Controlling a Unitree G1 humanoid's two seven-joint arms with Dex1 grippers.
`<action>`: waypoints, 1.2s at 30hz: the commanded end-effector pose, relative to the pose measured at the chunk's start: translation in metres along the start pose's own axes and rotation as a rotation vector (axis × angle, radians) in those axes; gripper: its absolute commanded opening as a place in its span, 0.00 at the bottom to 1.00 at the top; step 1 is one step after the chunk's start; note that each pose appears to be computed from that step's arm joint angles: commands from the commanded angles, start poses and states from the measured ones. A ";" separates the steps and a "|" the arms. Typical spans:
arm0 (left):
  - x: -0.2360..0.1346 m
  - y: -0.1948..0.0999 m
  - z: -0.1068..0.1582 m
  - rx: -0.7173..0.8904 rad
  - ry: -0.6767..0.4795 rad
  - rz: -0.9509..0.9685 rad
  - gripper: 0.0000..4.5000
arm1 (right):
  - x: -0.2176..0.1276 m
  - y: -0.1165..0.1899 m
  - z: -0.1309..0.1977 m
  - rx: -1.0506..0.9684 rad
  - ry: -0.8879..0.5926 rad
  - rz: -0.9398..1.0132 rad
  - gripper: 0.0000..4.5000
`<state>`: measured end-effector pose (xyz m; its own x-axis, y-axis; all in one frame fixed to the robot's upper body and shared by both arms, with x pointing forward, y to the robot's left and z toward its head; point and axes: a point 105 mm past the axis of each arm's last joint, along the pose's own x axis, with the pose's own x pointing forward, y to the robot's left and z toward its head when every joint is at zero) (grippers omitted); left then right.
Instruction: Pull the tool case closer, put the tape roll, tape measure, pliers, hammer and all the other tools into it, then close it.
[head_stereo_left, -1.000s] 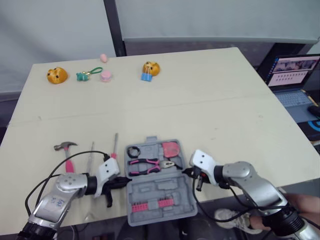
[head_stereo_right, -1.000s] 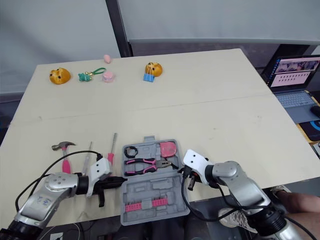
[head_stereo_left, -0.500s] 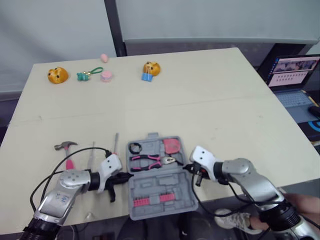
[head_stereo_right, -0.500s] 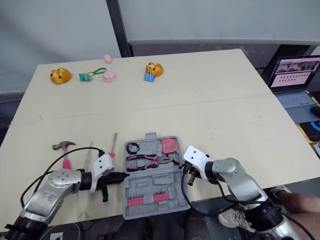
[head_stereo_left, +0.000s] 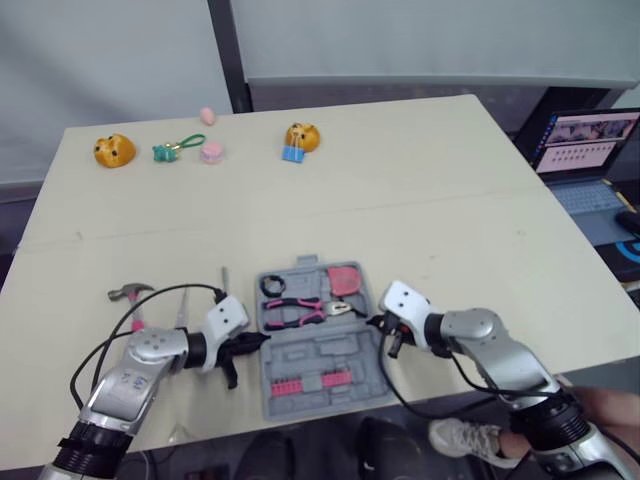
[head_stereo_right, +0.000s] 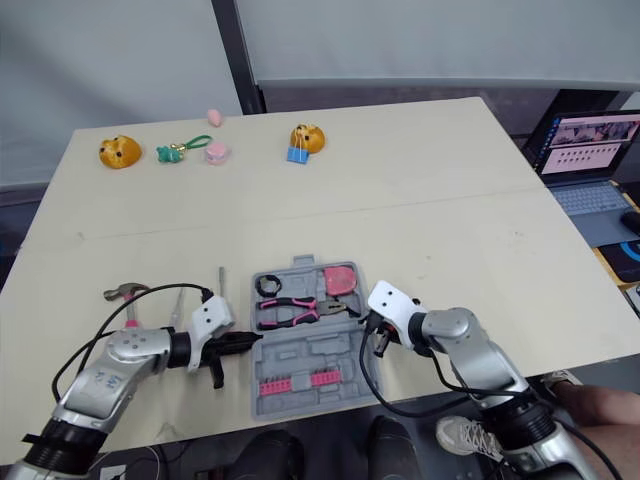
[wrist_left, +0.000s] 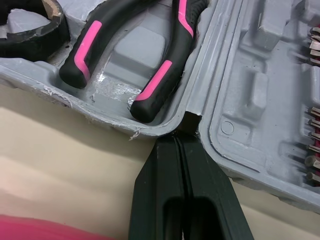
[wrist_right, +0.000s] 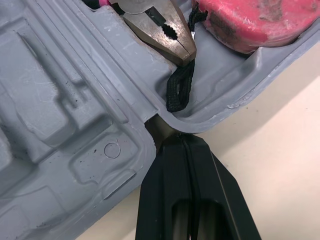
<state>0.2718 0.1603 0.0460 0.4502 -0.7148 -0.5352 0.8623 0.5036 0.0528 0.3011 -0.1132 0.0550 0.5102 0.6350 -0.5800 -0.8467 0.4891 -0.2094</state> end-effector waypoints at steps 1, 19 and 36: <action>0.004 -0.002 0.015 0.032 -0.043 -0.016 0.01 | 0.004 0.001 0.004 -0.007 -0.017 -0.005 0.00; 0.004 0.008 0.020 0.043 -0.040 0.024 0.01 | 0.009 -0.008 0.008 -0.005 -0.022 -0.043 0.00; 0.004 0.013 0.021 0.059 -0.031 0.053 0.01 | 0.011 -0.009 0.009 -0.004 -0.024 -0.052 0.00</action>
<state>0.2858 0.1632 0.0517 0.4992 -0.6800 -0.5369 0.8369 0.5388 0.0957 0.3149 -0.1095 0.0579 0.5510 0.6212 -0.5573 -0.8228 0.5158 -0.2385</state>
